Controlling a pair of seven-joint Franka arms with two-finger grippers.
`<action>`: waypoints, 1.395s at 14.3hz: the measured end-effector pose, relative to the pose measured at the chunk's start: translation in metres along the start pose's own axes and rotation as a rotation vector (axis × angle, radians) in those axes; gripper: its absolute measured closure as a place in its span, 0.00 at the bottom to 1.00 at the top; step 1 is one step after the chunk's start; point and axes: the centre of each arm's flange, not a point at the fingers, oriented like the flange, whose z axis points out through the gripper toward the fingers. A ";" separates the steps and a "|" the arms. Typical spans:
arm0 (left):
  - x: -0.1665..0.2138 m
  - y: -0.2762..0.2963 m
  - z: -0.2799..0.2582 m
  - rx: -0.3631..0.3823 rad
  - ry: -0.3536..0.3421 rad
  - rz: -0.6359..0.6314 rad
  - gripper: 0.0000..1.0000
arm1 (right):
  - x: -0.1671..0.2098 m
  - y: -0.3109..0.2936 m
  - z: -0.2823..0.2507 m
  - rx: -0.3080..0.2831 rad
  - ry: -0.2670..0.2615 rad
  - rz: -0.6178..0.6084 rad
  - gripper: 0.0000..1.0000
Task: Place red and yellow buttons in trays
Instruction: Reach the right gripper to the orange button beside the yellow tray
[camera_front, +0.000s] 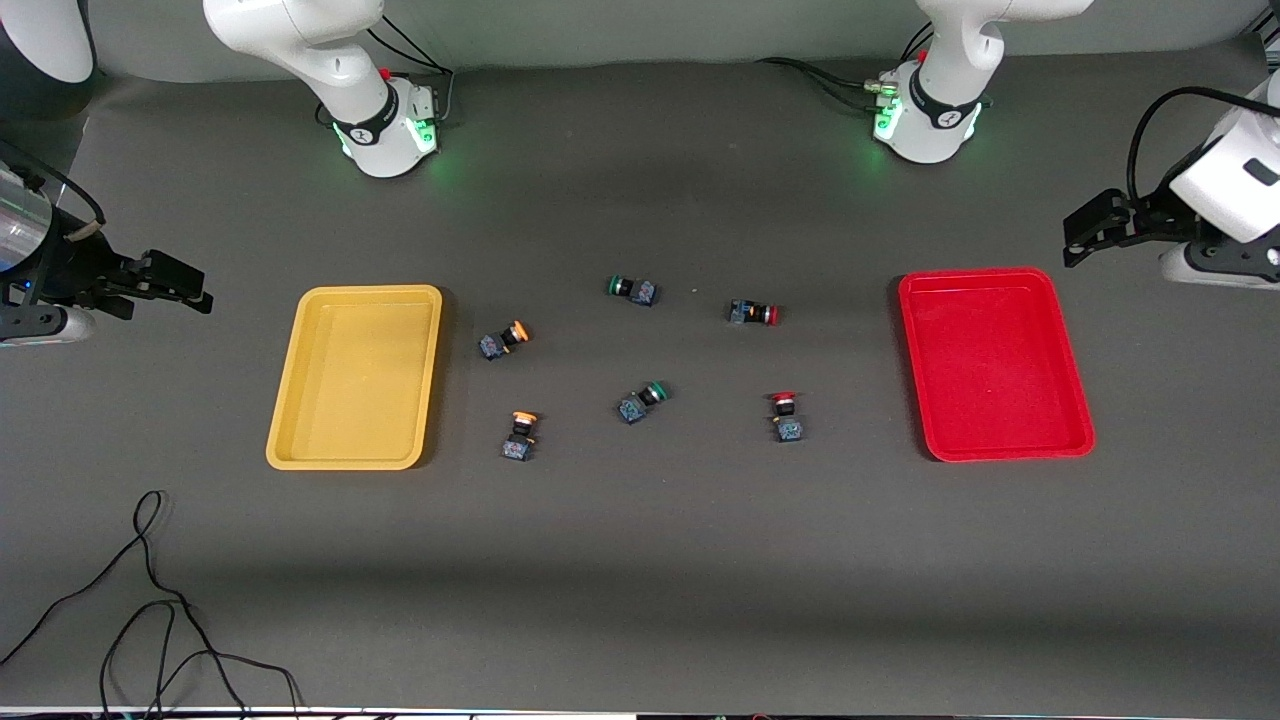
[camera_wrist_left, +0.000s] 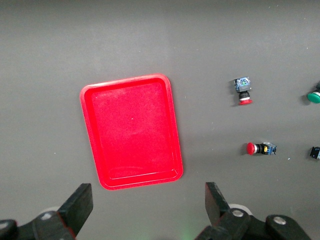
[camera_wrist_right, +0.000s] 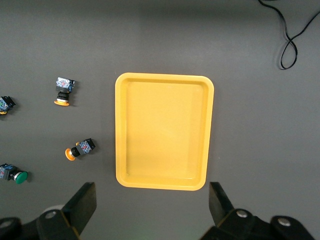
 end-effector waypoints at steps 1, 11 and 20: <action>0.000 0.000 0.000 0.000 0.000 0.000 0.00 | 0.000 0.000 0.000 0.000 0.000 0.000 0.00; 0.001 0.000 0.001 0.000 -0.003 0.000 0.00 | 0.008 -0.027 0.026 0.017 -0.067 0.010 0.00; 0.002 0.003 0.021 -0.001 -0.085 -0.013 0.00 | 0.044 -0.144 0.213 0.023 -0.201 0.413 0.00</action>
